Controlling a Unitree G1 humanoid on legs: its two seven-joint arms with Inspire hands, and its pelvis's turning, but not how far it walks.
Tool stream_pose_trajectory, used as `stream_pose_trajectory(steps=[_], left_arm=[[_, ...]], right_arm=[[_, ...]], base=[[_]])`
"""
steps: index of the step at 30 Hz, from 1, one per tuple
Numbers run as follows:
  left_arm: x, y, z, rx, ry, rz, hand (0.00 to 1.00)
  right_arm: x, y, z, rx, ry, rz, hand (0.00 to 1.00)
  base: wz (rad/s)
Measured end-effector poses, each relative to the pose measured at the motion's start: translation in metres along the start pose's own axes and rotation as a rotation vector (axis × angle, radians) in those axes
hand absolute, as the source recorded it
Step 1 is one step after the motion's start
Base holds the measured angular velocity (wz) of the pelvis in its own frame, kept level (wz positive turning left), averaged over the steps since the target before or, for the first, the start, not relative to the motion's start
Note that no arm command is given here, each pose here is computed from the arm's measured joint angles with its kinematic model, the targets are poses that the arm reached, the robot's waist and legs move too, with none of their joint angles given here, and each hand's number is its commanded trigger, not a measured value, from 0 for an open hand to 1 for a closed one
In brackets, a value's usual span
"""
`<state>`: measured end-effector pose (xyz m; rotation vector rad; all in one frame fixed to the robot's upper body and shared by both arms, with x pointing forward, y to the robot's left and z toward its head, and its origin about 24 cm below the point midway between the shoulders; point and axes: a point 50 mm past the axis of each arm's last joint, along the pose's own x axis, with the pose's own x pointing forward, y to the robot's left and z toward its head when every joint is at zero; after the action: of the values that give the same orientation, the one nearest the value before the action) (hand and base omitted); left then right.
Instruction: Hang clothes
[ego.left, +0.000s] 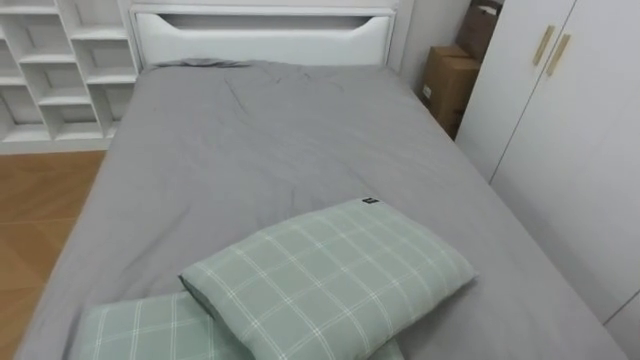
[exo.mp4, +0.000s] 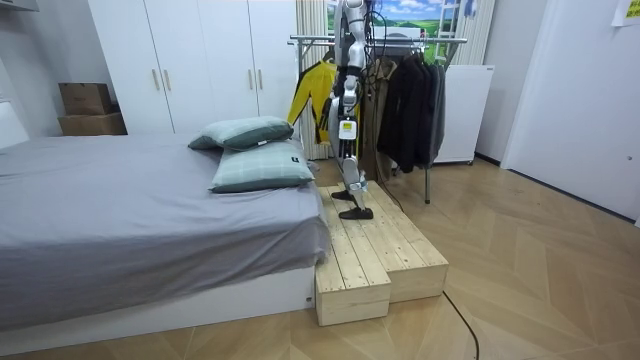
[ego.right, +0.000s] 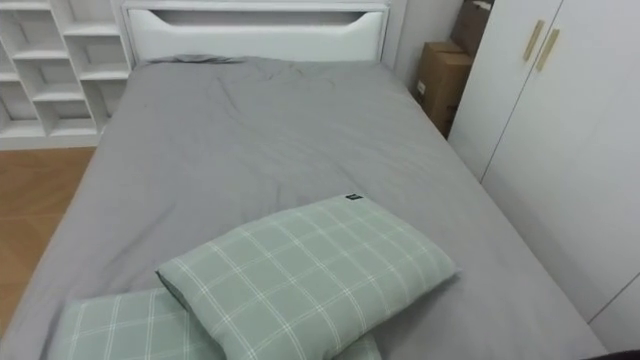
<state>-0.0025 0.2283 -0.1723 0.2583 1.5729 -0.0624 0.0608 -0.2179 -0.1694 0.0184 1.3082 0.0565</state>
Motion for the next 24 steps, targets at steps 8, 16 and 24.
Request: stream_pose_trajectory(steps=[8,16,24], left_arm=[[0.0000,-0.0009,0.0007,0.021,0.010,-0.014,0.00],[-0.0002,0.0013,0.0026,0.042,0.012,0.013,0.00],[-0.0002,0.0026,0.0015,0.039,0.026,0.039,0.00]], right_arm=[[0.0004,0.0002,0.0009,0.003,0.014,0.001,0.00],[0.0005,0.0006,-0.0003,0.013,0.026,-0.003,0.00],[0.0005,0.0008,-0.0024,0.027,0.038,-0.008,0.00]], base=[[0.00],[0.02],[0.02]])
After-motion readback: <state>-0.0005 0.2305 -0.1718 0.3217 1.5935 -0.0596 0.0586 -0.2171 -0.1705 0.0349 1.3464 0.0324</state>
